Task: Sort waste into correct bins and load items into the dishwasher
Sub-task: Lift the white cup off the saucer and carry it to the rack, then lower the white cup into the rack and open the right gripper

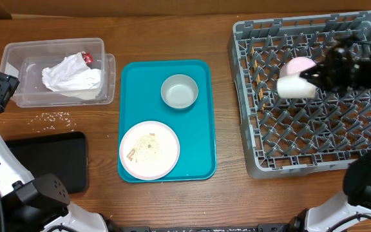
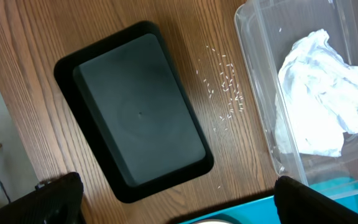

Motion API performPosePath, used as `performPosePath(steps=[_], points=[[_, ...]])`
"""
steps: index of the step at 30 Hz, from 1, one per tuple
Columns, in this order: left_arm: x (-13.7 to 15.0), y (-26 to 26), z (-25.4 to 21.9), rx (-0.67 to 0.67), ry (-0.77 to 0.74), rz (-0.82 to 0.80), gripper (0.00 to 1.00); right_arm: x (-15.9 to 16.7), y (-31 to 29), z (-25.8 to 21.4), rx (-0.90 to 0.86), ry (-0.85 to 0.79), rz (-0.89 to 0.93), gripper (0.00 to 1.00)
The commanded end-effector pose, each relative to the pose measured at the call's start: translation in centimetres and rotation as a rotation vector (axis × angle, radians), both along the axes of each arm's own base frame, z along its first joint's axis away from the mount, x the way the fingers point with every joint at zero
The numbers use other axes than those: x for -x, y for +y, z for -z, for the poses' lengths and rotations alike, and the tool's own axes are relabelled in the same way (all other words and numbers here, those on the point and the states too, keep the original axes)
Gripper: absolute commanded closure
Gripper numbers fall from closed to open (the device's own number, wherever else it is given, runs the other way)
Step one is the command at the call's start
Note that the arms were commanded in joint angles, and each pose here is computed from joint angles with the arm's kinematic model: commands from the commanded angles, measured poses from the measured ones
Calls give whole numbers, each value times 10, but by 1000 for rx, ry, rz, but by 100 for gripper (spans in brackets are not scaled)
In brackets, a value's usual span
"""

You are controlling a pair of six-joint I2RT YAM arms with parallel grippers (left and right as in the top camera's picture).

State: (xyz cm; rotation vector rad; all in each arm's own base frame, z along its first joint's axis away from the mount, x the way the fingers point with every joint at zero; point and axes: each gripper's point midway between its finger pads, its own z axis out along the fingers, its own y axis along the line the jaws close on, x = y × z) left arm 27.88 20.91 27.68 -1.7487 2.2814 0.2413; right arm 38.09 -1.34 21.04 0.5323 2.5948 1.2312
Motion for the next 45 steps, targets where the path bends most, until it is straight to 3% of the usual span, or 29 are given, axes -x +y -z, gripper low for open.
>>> performPosePath(steps=[1,10,40,45], points=[[-1,0,3,8,4,-20,0,9,5,-8,-168,-109,-33,96],[-1,0,3,8,4,-20,0,23,7,21,-414,-186,20,96],[-1,0,3,8,4,-20,0,22,-9,58,-397,-107,101,94],[-1,0,3,8,4,-20,0,21,-11,63,-369,-106,99,88]])
